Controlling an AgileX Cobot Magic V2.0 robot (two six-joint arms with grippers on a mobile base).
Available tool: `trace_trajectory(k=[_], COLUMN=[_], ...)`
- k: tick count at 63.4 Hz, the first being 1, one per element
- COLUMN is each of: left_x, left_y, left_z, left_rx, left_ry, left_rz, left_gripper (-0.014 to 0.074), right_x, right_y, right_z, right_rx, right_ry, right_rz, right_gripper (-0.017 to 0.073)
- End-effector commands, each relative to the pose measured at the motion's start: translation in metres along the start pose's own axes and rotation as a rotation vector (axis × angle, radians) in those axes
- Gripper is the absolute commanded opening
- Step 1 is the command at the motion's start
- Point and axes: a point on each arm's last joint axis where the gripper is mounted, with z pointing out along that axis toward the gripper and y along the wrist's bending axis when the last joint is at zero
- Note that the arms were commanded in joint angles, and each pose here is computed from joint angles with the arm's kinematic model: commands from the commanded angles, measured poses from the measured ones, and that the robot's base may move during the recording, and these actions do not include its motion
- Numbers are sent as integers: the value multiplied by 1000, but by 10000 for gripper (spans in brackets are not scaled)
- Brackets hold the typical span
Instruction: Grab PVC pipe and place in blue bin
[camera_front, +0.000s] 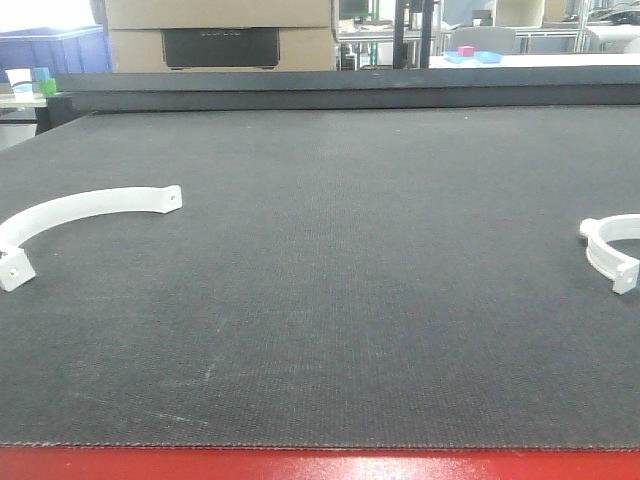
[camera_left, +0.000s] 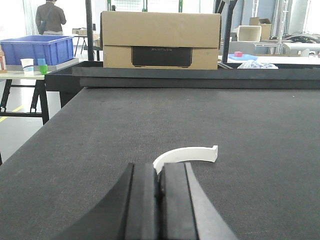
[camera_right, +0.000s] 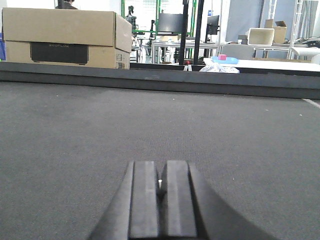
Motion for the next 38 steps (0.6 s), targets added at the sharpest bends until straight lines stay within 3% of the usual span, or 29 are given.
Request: trace_trajectory(k=[1,33,38], left_x=[-2,-3,-5], left_y=[0,0,0], left_z=[0,0,-1], left_rx=[-5,-5,-5], left_ry=[-22,-36,-55], left_rz=[-4,-4,-4], left_gripper=[-111,-111,-111], right_x=[-2,-2,-8], right_y=[0,0,0], right_z=[0,0,-1], right_rx=[3,3,0], right_ry=[-24,-28,-84], right_rz=[-7,-7,-7], right_gripper=[-167,-167,-167])
